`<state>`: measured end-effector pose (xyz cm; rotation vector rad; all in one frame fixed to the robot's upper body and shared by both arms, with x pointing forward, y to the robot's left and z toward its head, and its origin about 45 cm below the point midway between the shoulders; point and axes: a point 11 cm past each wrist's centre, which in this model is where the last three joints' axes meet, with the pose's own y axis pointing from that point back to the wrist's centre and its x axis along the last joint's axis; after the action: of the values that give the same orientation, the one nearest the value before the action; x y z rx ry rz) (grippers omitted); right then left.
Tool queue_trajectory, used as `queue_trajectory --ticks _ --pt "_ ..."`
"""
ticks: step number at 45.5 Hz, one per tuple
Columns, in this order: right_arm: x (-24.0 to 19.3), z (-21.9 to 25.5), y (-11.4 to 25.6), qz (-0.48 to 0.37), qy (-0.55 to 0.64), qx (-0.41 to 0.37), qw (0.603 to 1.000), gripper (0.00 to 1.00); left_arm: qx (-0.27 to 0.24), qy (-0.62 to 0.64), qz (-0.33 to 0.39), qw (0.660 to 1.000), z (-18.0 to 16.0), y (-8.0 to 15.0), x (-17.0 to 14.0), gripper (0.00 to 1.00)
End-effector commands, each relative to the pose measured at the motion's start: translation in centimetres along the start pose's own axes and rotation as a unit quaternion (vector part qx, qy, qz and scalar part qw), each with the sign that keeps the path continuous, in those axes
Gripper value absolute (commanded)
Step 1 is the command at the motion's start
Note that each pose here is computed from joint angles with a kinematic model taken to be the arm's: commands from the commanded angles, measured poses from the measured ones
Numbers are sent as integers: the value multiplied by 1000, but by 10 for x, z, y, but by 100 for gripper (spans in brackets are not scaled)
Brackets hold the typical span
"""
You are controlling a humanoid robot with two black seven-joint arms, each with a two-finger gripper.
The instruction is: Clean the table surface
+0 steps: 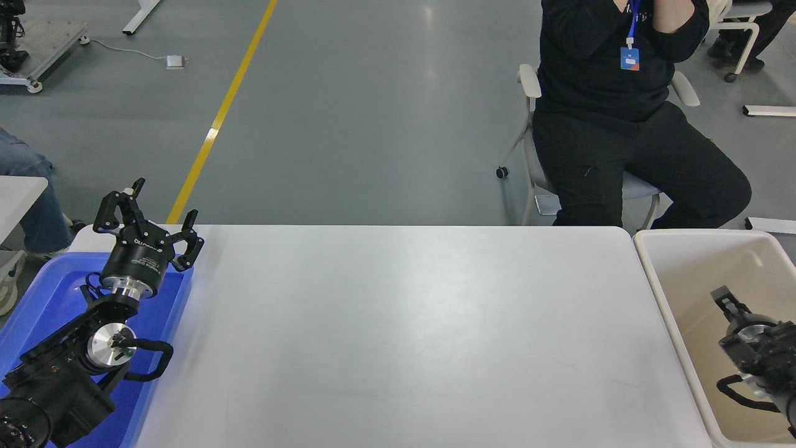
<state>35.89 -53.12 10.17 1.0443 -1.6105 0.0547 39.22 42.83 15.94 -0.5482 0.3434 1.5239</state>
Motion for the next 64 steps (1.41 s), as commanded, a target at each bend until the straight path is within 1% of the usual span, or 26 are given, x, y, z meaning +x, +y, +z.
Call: queue_trajectory --ticks 1,6,10,15,18,19,23,31,36,38,42,44,48,50,56,64 --pt "72 -27 -5 54 -35 23 998 98 0 0 0 1000 0 0 0 100" --pt "116 -69 0 70 -120 62 988 98 0 0 0 1000 0 0 0 100" --pt "152 -106 10 69 -216 103 969 98 0 0 0 1000 0 0 0 100" --pt "178 -149 28 48 -286 160 944 98 0 0 0 1000 0 0 0 100" --pt "186 -173 40 34 -309 190 931 99 0 0 0 1000 0 0 0 100" --pt "189 -192 49 22 -327 212 921 99 0 0 0 1000 0 0 0 100" --pt "189 -216 63 -5 -366 243 898 99 0 0 0 1000 0 0 0 100" --pt "193 -263 101 -70 -452 314 832 99 0 0 0 1000 0 0 0 100" --pt "182 -279 122 -111 -472 348 802 99 0 0 0 1000 0 0 0 100" --pt "178 -285 130 -122 -488 368 782 99 0 0 0 1000 0 0 0 100" --pt "160 -280 129 -124 -498 382 769 99 0 0 0 1000 0 0 0 100" --pt "140 -268 127 -121 -500 404 757 99 0 0 0 1000 0 0 0 100" --pt "108 -252 122 -125 -505 419 744 99 0 0 0 1000 0 0 0 100" --pt "78 -235 116 -124 -513 424 736 99 0 0 0 1000 0 0 0 100" --pt "30 -203 110 -124 -518 415 738 99 0 0 0 1000 0 0 0 100" --pt "-20 -171 101 -135 -527 369 754 99 0 0 0 1000 0 0 0 100"
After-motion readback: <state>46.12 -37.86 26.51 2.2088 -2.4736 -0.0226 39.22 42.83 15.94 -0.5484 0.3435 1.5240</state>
